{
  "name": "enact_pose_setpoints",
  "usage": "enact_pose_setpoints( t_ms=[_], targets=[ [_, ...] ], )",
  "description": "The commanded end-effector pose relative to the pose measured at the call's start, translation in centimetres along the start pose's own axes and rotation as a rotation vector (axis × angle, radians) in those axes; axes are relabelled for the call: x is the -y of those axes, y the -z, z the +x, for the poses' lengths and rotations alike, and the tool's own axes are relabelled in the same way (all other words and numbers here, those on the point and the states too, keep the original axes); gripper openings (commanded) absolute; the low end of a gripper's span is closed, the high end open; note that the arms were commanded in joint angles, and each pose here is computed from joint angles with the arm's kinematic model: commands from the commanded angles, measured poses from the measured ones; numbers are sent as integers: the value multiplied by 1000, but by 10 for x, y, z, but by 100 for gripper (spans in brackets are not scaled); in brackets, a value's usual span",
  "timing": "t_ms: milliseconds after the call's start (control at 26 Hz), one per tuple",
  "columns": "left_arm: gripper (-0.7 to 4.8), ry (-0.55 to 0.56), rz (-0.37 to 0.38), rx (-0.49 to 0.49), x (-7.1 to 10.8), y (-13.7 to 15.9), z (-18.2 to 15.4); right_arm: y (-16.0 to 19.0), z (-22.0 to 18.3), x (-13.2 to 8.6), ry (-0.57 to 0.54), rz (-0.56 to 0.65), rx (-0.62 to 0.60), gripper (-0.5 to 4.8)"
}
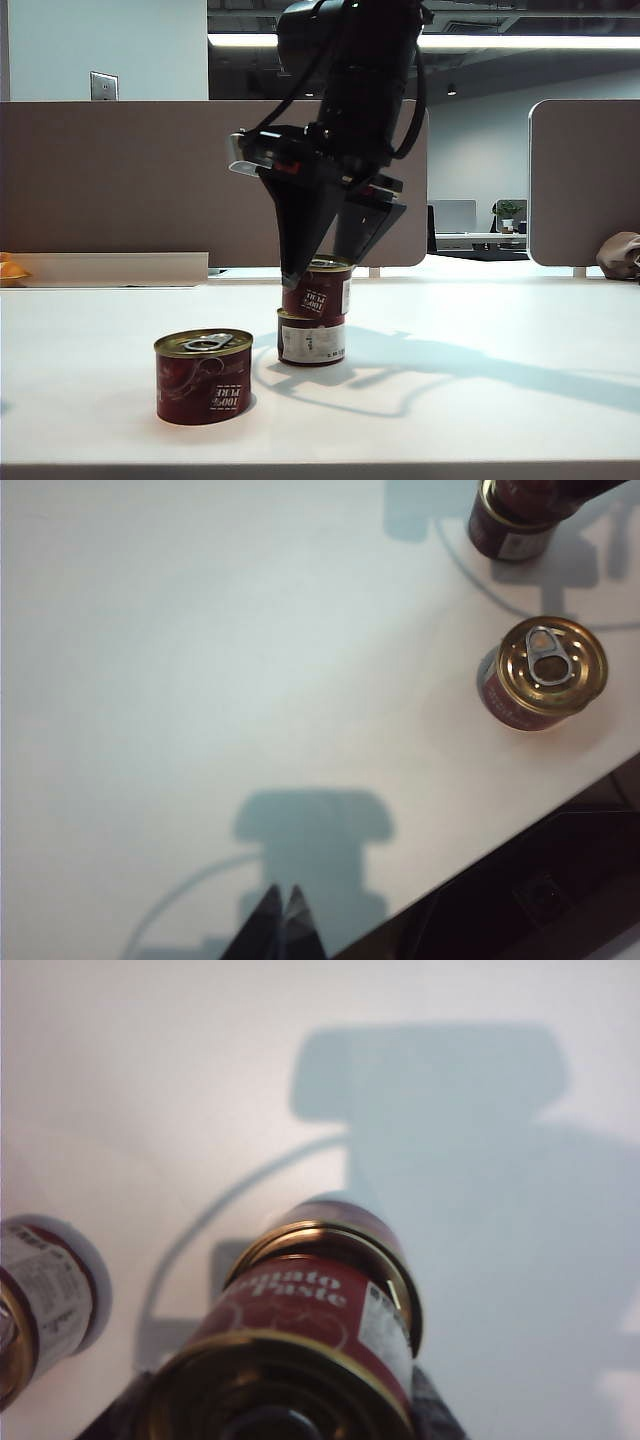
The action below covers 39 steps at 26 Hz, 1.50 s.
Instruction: Pick up the cans one by one and stack them together.
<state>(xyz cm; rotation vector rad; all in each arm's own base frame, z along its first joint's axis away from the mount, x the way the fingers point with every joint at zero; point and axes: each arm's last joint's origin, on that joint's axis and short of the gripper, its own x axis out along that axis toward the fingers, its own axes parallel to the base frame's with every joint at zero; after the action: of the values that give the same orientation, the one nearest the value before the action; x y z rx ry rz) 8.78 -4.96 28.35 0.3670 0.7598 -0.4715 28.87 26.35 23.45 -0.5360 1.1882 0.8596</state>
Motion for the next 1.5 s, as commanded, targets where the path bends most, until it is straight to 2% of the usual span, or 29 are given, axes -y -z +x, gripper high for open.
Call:
enact_pose_setpoints(
  t_ms=[38, 499, 960, 1498],
  targets=[
    [-6, -2, 2, 15, -1, -2, -2, -4, -2, -1, 4, -12, 38, 210],
    [-6, -2, 1, 15, -1, -2, -2, -10, 3, -3, 11, -27, 76, 210],
    [-6, -2, 1, 15, -1, -2, -2, -19, -9, -2, 43, -30, 115, 210],
    [-6, -1, 0, 0, 0, -1, -2, -18, 9, -1, 29, -23, 48, 210]
  ],
)
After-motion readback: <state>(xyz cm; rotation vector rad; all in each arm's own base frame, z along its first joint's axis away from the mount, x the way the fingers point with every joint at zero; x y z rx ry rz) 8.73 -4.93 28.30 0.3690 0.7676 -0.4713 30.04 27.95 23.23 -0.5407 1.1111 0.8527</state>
